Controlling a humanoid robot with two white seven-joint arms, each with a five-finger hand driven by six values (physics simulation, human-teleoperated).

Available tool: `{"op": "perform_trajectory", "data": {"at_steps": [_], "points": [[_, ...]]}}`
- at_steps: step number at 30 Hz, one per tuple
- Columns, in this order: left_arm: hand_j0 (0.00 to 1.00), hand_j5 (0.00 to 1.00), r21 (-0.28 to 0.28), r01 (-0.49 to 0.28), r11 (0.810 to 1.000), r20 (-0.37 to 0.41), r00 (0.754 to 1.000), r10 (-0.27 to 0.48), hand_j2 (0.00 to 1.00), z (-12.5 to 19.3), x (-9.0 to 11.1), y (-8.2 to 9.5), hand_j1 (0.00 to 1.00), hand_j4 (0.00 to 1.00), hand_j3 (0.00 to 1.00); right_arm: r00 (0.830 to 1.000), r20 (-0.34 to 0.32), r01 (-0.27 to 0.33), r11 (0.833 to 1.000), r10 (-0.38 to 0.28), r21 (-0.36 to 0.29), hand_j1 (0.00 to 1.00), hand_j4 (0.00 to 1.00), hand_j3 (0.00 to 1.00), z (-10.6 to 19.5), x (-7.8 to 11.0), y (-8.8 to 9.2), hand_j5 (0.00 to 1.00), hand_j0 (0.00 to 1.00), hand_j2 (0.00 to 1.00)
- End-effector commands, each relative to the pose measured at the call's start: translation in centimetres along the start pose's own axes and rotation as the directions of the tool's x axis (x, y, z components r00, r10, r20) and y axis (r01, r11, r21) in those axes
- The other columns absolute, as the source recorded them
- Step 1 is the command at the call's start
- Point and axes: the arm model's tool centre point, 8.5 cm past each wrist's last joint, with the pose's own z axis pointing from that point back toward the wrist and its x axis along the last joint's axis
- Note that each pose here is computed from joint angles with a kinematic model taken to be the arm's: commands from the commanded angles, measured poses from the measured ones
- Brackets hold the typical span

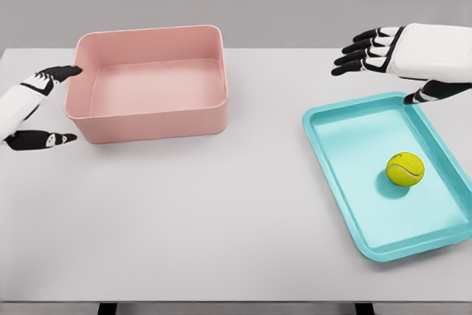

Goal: Put the tennis from the blue tray into the pink basket with both arms

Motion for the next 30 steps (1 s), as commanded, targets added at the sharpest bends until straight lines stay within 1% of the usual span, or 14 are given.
{"op": "perform_trajectory", "data": {"at_steps": [1, 7, 8, 9, 10, 11, 13, 15, 17, 20, 22, 24, 27, 30], "points": [[1.00, 1.00, 0.007, -0.009, 1.000, -0.001, 1.000, 0.009, 1.00, 0.1, -0.1, 0.4, 1.00, 1.00, 1.00, 1.000, 0.001, 0.003, 1.000, -0.003, -0.006, 1.00, 1.00, 1.00, 0.0, 0.0, -0.1, 1.00, 1.00, 1.00], [1.00, 1.00, 0.002, -0.010, 1.000, -0.003, 1.000, 0.010, 1.00, 0.2, -0.1, 0.2, 1.00, 1.00, 1.00, 1.000, -0.015, 0.021, 1.000, -0.021, 0.001, 1.00, 1.00, 1.00, 0.6, -0.1, 0.0, 1.00, 1.00, 1.00], [1.00, 1.00, 0.002, -0.010, 1.000, -0.003, 1.000, 0.010, 1.00, 0.2, -0.1, 0.2, 1.00, 1.00, 1.00, 0.997, -0.066, 0.044, 0.999, -0.044, 0.005, 1.00, 1.00, 1.00, 1.5, -0.7, -0.2, 1.00, 1.00, 1.00], [1.00, 1.00, -0.001, -0.012, 1.000, -0.003, 1.000, 0.012, 1.00, 0.3, 0.0, 0.1, 1.00, 1.00, 1.00, 0.984, -0.113, 0.136, 0.990, -0.138, -0.024, 1.00, 1.00, 1.00, 2.9, -1.3, -0.4, 1.00, 1.00, 1.00], [1.00, 1.00, -0.010, -0.017, 1.000, -0.006, 1.000, 0.017, 1.00, 0.6, 0.0, -0.1, 1.00, 1.00, 1.00, 0.949, -0.120, 0.281, 0.954, -0.293, -0.108, 1.00, 1.00, 1.00, 4.2, -2.5, -0.5, 1.00, 1.00, 1.00], [1.00, 1.00, -0.021, -0.022, 1.000, -0.008, 1.000, 0.021, 1.00, 1.0, 0.0, -0.2, 1.00, 1.00, 1.00, 0.897, -0.131, 0.393, 0.898, -0.421, -0.196, 1.00, 1.00, 1.00, 5.9, -4.5, -0.2, 1.00, 1.00, 1.00], [1.00, 1.00, -0.011, -0.046, 0.999, -0.007, 0.999, 0.046, 1.00, 1.1, 0.0, 0.1, 1.00, 1.00, 1.00, 0.822, -0.177, 0.484, 0.828, -0.541, -0.285, 1.00, 1.00, 1.00, 8.9, -7.4, 1.3, 1.00, 1.00, 1.00], [1.00, 1.00, -0.022, -0.084, 0.996, 0.000, 0.996, 0.084, 1.00, 1.1, 0.1, -0.3, 1.00, 1.00, 1.00, 0.777, -0.210, 0.526, 0.795, -0.594, -0.301, 1.00, 1.00, 1.00, 10.0, -8.5, 3.2, 1.00, 1.00, 1.00], [1.00, 1.00, -0.055, -0.116, 0.992, -0.004, 0.993, 0.116, 1.00, 1.6, -0.1, 0.1, 1.00, 1.00, 1.00, 0.740, -0.246, 0.582, 0.779, -0.626, -0.234, 1.00, 1.00, 1.00, 9.4, -8.3, 6.6, 1.00, 1.00, 1.00], [1.00, 1.00, -0.056, -0.211, 0.976, 0.002, 0.977, 0.211, 1.00, 1.5, 0.1, -0.9, 1.00, 1.00, 1.00, 0.743, -0.278, 0.589, 0.792, -0.608, -0.158, 1.00, 1.00, 1.00, 9.4, -7.4, 8.3, 1.00, 1.00, 1.00], [0.99, 0.99, -0.031, -0.253, 0.967, 0.000, 0.967, 0.254, 0.99, 1.7, -0.1, -0.1, 0.99, 0.99, 0.99, 0.765, -0.289, 0.581, 0.810, -0.576, -0.077, 1.00, 1.00, 1.00, 8.2, -6.4, 9.7, 1.00, 1.00, 1.00], [1.00, 1.00, -0.037, -0.335, 0.941, -0.048, 0.942, 0.333, 1.00, 3.6, -0.8, 0.4, 1.00, 1.00, 1.00, 0.780, -0.304, 0.573, 0.819, -0.547, -0.002, 1.00, 1.00, 1.00, 7.4, -5.6, 11.1, 1.00, 1.00, 1.00], [0.99, 0.99, -0.017, -0.407, 0.913, -0.064, 0.912, 0.405, 0.99, 4.2, -1.0, 0.4, 0.99, 0.99, 0.99, 0.799, -0.287, 0.562, 0.826, -0.528, 0.042, 1.00, 1.00, 1.00, 7.5, -4.6, 11.7, 1.00, 1.00, 1.00], [0.99, 0.99, -0.054, -0.461, 0.886, -0.096, 0.885, 0.455, 0.99, 4.7, -1.0, -1.0, 0.99, 0.99, 0.99, 0.814, -0.282, 0.548, 0.832, -0.508, 0.085, 1.00, 1.00, 1.00, 7.4, -3.8, 12.2, 1.00, 1.00, 1.00]]}}
